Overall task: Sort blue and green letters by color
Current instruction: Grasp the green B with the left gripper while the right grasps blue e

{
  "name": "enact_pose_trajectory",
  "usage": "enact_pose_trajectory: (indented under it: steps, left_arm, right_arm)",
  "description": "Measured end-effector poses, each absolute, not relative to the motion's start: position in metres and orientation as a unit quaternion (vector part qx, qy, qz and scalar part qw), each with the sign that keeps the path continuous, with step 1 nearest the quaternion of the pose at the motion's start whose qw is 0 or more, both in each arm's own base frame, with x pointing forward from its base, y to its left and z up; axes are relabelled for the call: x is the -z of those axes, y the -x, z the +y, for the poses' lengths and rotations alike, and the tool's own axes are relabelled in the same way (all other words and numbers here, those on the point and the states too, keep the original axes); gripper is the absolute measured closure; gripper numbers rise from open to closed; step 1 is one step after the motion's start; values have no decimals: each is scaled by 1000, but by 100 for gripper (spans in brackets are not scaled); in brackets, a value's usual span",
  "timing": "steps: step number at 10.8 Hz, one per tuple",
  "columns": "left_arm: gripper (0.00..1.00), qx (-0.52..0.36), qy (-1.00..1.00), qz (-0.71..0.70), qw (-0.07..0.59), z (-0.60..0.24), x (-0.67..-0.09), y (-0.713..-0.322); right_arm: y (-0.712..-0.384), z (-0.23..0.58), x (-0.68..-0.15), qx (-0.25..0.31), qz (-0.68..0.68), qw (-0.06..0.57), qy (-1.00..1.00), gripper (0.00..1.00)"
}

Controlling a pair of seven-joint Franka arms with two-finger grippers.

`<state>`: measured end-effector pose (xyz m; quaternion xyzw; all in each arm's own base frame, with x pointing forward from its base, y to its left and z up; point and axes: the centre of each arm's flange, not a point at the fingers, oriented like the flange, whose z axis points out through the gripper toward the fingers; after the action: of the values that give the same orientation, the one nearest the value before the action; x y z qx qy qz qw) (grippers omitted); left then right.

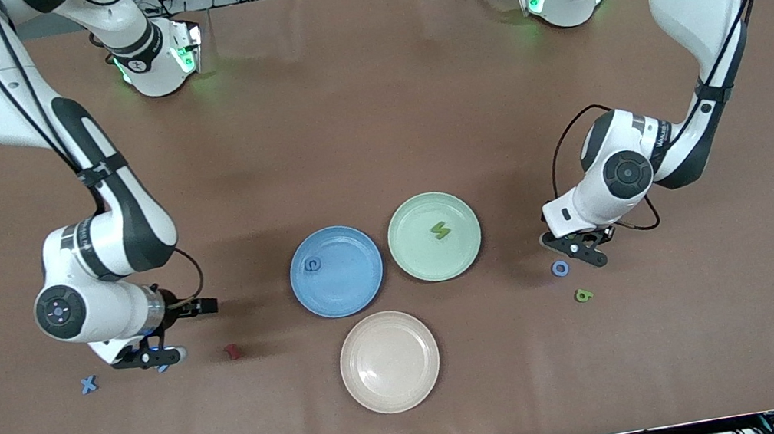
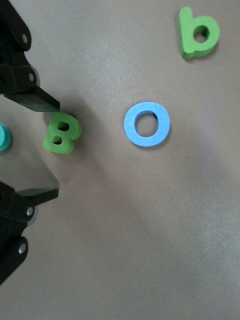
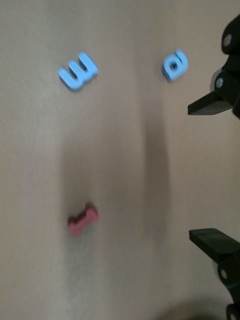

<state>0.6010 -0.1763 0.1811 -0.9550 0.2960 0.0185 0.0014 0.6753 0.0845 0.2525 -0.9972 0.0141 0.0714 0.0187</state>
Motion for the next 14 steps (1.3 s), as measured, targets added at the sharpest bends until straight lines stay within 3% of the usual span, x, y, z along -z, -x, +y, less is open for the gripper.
enact_pose_trajectory:
  steps: [7, 8, 9, 10, 14]
  left_arm:
    - [34, -9, 951, 308, 7, -177, -175, -603]
    - [42, -7, 951, 308, 7, -177, -176, -604]
    - [57, -5, 951, 308, 8, -177, -178, -605]
    - [63, -5, 951, 308, 8, -177, -179, -605]
    - [63, 1, 952, 306, 8, -176, -182, -609]
  right_arm:
    - [-663, -2, -200, -61, -240, 14, 969, 0]
    - [-659, -5, -194, -62, -262, 16, 963, 0]
    - [-656, -3, -193, -61, -281, 17, 958, 0]
    - [-654, -1, -193, -49, -292, 15, 955, 0]
    - [-634, -4, -185, -14, -333, 4, 943, 0]
